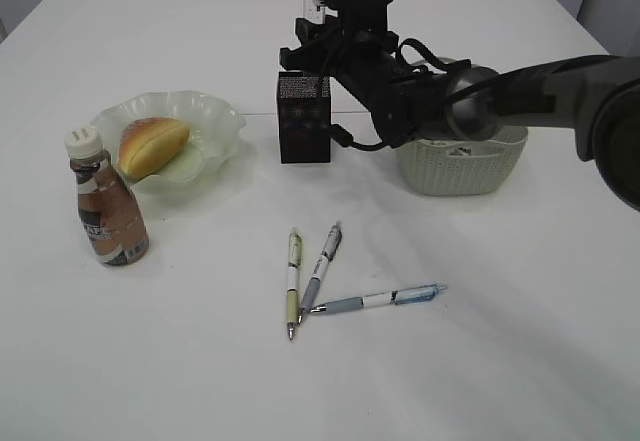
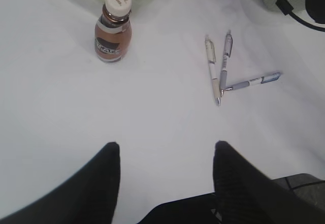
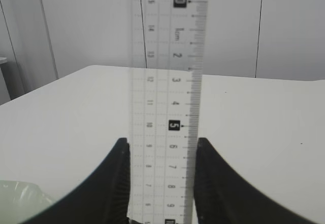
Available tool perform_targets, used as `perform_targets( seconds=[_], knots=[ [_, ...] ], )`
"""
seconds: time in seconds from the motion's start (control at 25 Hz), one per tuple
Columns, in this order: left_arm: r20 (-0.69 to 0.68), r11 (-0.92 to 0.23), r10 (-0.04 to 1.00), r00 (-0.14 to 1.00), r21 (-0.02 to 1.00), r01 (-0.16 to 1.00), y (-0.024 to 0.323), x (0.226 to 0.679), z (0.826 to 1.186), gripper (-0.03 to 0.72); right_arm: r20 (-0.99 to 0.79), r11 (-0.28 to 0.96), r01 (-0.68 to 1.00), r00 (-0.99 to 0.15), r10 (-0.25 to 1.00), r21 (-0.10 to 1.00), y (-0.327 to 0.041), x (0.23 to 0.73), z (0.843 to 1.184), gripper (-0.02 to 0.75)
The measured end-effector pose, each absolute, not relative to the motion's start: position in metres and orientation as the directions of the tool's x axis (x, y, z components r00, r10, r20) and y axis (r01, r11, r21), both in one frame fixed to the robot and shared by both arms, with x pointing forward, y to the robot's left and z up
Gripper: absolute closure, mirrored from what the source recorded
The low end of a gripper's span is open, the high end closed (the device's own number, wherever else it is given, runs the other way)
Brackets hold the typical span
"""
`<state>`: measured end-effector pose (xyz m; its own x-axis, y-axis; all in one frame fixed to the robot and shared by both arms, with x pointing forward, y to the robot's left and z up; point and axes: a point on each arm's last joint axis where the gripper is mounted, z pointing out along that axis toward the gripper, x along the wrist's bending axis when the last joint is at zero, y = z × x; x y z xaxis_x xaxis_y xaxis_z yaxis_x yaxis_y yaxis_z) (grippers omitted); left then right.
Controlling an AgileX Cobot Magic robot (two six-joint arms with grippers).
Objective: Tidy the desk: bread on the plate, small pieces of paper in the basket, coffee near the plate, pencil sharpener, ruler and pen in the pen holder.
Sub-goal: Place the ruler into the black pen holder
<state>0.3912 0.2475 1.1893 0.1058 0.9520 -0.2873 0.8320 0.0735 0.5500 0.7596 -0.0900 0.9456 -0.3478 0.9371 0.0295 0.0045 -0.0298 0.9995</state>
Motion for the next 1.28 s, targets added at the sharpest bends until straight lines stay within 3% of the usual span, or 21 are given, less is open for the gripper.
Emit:
perform_targets(
  seconds=[0.36,1.28],
  knots=[
    [-0.271,0.069,0.957,0.100,0.551,0.832,0.249,0.393,1.188,0.263,0.053,-0.027,0.080,-0.346,0.937,0.996,-0.089,0.761,0.927,0.462],
    [-0.271,0.069,0.957,0.100,0.551,0.832,0.249,0.393,1.188,0.264,0.048,-0.021,0.080,-0.349,0.936,0.997,-0.089,0.761,0.927,0.418]
  ],
)
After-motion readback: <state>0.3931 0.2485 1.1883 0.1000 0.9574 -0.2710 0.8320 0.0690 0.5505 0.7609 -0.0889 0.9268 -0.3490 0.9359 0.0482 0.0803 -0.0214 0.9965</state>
